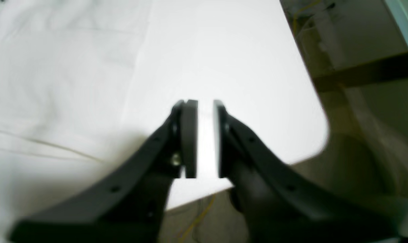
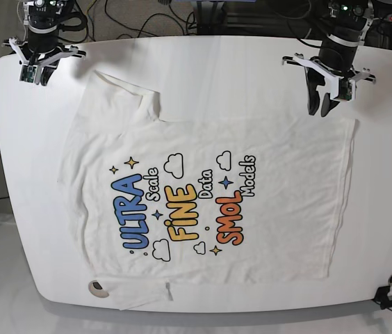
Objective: Fold the T-shirt properly
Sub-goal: 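Lower the right gripper onto the shirt shoulder beside the sleeve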
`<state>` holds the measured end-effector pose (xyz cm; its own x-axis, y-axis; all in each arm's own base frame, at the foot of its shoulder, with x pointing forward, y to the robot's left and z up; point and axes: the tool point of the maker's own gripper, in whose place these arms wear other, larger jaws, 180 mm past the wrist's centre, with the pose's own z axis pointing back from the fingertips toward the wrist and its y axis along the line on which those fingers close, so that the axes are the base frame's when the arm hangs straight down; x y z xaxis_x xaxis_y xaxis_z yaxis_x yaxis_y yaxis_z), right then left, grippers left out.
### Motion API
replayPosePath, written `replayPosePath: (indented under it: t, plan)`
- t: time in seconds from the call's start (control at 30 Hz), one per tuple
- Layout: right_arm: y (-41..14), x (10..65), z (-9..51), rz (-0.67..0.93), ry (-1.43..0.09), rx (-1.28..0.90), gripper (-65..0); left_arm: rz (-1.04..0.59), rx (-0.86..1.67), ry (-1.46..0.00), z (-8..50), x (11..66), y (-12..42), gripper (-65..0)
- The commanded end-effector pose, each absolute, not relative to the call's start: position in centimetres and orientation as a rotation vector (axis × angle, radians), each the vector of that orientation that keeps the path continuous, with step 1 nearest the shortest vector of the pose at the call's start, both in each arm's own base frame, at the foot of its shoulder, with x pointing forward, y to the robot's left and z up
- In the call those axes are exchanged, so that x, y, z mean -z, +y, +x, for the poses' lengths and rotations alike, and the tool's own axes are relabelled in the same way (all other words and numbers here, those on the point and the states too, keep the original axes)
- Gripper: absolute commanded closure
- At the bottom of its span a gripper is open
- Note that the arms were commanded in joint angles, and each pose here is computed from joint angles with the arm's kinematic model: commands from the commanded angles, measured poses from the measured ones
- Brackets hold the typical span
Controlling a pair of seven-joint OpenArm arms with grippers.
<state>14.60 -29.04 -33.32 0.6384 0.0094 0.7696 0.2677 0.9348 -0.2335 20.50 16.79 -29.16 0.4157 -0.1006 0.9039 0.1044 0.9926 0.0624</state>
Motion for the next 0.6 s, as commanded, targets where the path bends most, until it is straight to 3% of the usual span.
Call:
replayPosePath:
  t: [0.0,0.33,0.57]
  plan:
    - [-28.8,32.5,14.9,-0.310,-0.905,0.162,-13.0,0.003,0.135,-1.177,20.9,28.1,16.9,-12.8]
    - [-28.4,34.7,13.1,-0.269,-0.778,0.173,-13.0,0.015,0.139,-1.179,21.0,28.3,17.1,-12.9]
    - [-26.0,34.8,14.6,-0.170,-0.801,0.143,-10.8,0.016,0.136,-1.167,20.9,28.7,17.2,-12.5]
